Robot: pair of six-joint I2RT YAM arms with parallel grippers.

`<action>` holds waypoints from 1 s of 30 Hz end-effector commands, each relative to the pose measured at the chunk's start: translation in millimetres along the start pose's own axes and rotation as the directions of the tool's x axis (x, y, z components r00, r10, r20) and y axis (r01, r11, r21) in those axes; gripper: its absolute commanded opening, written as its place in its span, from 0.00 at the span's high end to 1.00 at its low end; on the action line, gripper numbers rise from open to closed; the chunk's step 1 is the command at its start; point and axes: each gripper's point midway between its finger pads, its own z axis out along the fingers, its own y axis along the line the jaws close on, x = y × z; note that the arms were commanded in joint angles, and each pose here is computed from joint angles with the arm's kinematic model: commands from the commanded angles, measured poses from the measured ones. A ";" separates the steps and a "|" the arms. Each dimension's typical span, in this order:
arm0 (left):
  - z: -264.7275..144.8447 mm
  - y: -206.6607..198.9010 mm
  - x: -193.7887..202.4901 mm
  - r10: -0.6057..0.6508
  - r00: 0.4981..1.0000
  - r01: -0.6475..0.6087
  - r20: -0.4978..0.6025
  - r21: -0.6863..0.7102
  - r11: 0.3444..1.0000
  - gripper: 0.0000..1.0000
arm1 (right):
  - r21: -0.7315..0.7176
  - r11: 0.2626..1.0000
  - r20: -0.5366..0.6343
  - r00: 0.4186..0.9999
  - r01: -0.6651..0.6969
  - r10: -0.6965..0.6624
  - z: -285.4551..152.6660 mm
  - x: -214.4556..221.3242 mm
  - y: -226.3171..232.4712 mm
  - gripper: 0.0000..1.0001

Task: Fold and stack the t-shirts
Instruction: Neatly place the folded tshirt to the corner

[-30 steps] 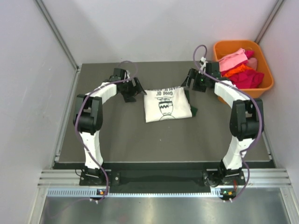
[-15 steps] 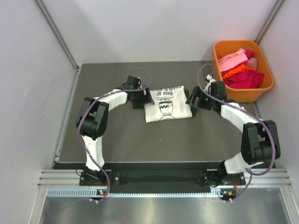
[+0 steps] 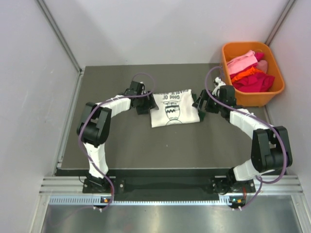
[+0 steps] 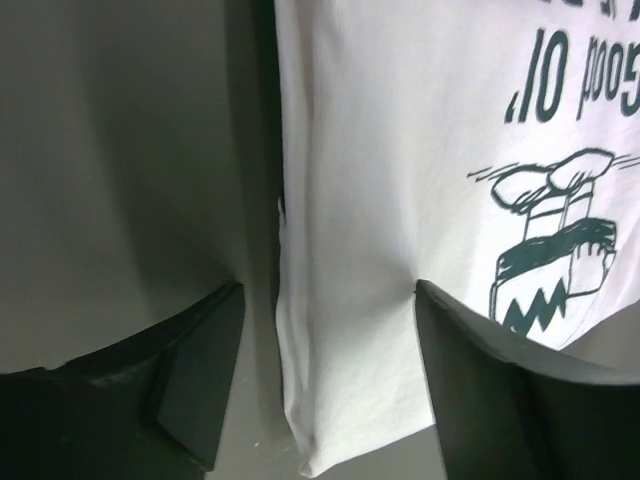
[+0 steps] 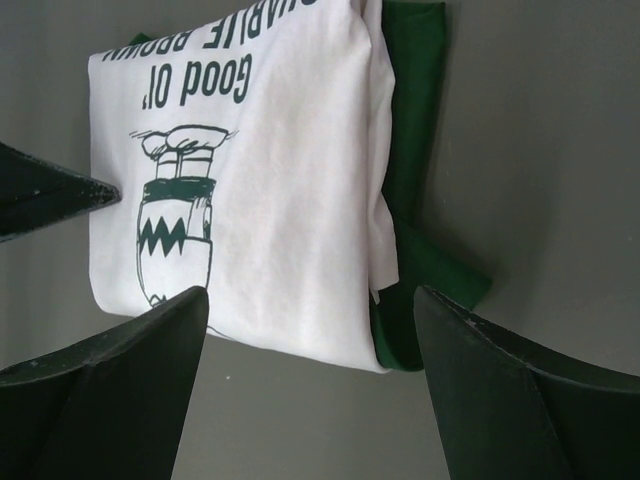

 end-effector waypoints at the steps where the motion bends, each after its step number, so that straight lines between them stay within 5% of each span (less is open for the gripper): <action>1: -5.4 8.6 7.9 -0.001 1.000 0.001 -0.002 -0.016 1.000 0.30 | -0.040 0.999 0.010 1.000 0.013 -0.012 5.5 -1.6 7.2 0.16; 14: 2.7 11.3 20.3 -0.017 0.999 0.017 -0.047 -0.001 1.000 0.72 | -0.024 1.000 -0.003 1.000 0.010 -0.010 7.3 2.4 2.9 0.17; 18: 6.4 5.4 21.6 -0.019 0.997 0.021 -0.070 0.028 0.999 0.77 | -0.021 1.000 -0.002 1.000 0.013 -0.013 6.8 2.3 2.9 0.16; 22: 8.0 1.5 18.3 -0.020 0.996 0.025 -0.085 0.056 0.998 1.00 | -0.014 1.000 -0.001 1.000 0.010 -0.010 7.0 2.7 0.3 0.16; 26: 0.4 11.7 10.6 -0.010 0.997 0.012 -0.073 0.024 1.000 1.00 | -0.006 1.000 -0.003 1.000 0.013 -0.013 6.9 4.1 -1.1 0.16; 30: -16.9 64.7 -1.1 -0.029 0.997 0.017 -0.077 -0.145 0.989 1.00 | -0.004 1.000 0.001 1.000 0.015 -0.015 5.7 3.7 -1.1 0.16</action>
